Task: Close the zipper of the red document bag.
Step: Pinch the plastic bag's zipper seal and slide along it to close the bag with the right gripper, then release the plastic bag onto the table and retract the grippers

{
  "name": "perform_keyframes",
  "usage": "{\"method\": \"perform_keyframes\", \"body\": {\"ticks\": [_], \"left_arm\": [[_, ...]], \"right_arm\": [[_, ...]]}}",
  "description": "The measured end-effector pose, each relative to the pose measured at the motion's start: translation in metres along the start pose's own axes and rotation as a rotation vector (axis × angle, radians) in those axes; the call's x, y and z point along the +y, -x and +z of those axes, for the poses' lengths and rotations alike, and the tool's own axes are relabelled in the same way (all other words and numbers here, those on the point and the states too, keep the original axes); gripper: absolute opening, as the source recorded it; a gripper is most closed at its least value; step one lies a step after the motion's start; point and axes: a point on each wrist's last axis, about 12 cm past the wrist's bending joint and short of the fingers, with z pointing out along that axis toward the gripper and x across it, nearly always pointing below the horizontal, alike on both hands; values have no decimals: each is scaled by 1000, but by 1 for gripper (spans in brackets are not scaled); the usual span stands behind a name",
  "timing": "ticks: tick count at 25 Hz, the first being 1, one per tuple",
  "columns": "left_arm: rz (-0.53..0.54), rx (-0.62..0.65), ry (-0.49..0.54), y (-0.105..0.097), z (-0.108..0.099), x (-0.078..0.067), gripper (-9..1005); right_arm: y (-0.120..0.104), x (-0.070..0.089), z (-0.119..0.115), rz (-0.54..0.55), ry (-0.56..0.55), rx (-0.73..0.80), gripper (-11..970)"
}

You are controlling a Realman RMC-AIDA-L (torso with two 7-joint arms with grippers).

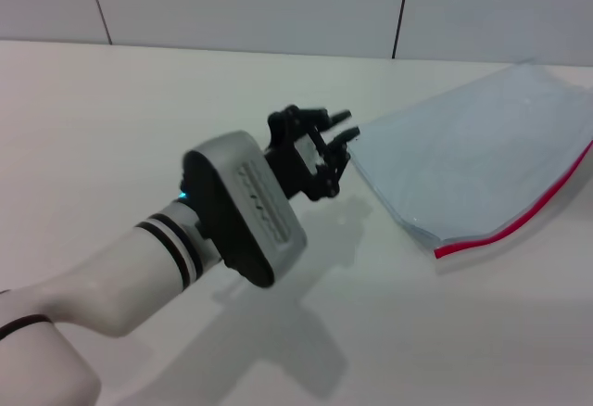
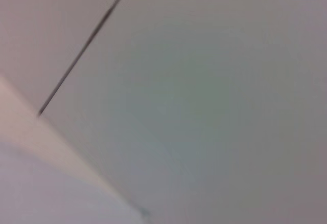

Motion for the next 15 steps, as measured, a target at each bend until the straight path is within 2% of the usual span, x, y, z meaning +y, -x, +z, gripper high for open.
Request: {"method": "perform_keyframes", "body": {"ticks": [3,8,15], "left_arm": [[-65,-21,70,-4,-3,8,113],[-176,-61,209,-13,-11,21,360],[-438,-155,423,-37,-29,48,550]], "right_arm": [[1,3,-8,105,-57,-64,325],[1,6,-26,268,-171,-180,525],[12,18,-48,491,-305,-379,708]]}}
